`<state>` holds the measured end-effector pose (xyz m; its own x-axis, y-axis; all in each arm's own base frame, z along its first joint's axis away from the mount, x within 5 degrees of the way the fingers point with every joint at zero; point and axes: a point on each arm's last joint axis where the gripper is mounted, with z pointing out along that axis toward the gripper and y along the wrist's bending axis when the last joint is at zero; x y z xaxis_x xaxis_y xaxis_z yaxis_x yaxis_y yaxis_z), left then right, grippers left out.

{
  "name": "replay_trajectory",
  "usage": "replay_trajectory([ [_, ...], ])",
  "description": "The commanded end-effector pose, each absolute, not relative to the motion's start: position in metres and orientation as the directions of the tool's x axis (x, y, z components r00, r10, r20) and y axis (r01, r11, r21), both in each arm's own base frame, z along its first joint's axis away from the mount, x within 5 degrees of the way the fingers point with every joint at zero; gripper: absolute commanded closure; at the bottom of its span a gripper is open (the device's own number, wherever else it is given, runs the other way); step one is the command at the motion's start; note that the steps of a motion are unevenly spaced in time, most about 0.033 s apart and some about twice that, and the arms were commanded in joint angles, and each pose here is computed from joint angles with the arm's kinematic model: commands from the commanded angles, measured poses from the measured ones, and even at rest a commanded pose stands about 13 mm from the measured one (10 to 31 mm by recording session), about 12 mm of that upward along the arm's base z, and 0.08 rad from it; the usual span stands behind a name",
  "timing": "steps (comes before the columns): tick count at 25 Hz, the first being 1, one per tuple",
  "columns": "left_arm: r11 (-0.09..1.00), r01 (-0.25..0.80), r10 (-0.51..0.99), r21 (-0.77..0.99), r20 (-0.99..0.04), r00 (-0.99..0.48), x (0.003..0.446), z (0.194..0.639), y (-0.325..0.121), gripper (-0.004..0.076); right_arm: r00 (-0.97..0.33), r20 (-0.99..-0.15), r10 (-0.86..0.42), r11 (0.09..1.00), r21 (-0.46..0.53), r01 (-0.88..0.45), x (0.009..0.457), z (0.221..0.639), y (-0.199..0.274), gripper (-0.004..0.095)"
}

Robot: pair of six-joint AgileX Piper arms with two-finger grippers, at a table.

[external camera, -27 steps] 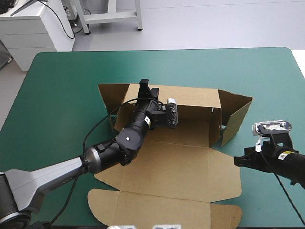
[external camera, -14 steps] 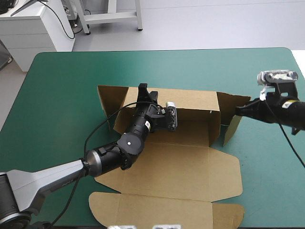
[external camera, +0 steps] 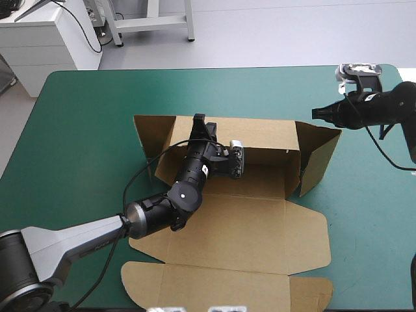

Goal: Fold the box

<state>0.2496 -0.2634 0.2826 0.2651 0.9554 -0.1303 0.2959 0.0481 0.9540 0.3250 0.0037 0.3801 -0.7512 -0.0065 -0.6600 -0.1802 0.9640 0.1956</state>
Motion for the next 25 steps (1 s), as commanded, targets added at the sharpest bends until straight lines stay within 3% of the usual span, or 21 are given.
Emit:
replay_trajectory([
  [1,0.081,0.253,0.948,0.964,-0.153,0.28,0.247,0.299,-0.264,0.0731,-0.699,-0.715,0.007,0.965,0.189,-0.183,0.331,0.393,0.002,0.0888],
  [15,0.09,0.225,0.96,0.97,-0.144,0.238,0.248,0.301,-0.26,0.0731,-0.8,-0.593,-0.094,0.942,0.206,-0.264,0.316,0.37,0.01,0.0908],
  [21,0.09,0.225,0.961,0.97,-0.144,0.238,0.249,0.301,-0.26,0.0731,-0.799,-0.589,-0.122,0.933,0.206,-0.295,0.289,0.365,0.013,0.0908],
  [25,0.089,0.227,0.96,0.97,-0.145,0.241,0.248,0.301,-0.26,0.0731,-0.767,-0.634,-0.103,0.901,0.267,-0.342,0.276,0.353,0.022,0.0908],
])
